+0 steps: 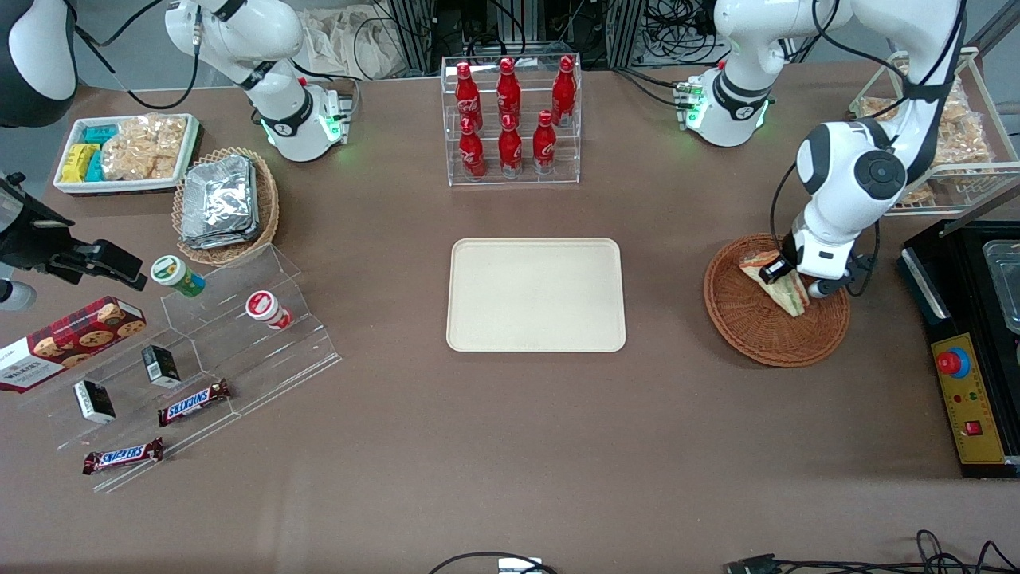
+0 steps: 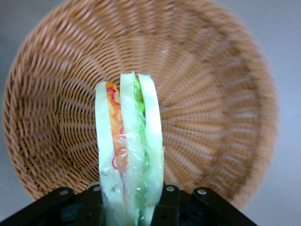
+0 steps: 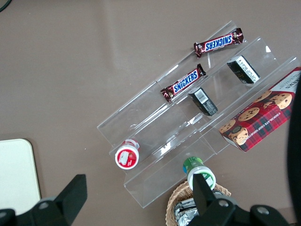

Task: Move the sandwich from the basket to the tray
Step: 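Lift the sandwich and carry it toward the cream tray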

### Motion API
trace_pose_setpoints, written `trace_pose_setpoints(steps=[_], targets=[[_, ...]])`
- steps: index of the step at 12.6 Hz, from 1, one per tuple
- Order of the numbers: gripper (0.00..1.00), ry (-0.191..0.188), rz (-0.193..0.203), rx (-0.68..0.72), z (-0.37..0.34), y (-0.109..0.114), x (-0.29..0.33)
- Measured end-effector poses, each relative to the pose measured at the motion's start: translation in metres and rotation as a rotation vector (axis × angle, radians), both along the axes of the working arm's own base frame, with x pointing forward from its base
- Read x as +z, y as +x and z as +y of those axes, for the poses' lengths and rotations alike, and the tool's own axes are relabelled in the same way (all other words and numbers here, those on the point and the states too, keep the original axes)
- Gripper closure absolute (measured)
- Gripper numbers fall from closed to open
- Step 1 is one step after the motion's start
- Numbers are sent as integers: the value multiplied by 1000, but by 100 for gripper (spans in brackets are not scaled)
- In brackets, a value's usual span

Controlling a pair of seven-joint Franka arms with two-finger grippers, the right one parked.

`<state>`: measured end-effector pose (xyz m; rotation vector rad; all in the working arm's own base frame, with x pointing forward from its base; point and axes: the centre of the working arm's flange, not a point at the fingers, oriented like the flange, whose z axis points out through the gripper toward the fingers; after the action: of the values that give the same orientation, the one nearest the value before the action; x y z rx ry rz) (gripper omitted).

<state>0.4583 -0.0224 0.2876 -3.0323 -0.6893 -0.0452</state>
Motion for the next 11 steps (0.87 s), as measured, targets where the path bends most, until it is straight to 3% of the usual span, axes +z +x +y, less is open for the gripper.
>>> trace_pose_setpoints(steps=[5, 7, 11], targets=[[71, 31, -17, -239, -76, 27, 72], [80, 32, -40, -324, -113, 29, 85], [80, 16, -58, -463, -186, 22, 91]])
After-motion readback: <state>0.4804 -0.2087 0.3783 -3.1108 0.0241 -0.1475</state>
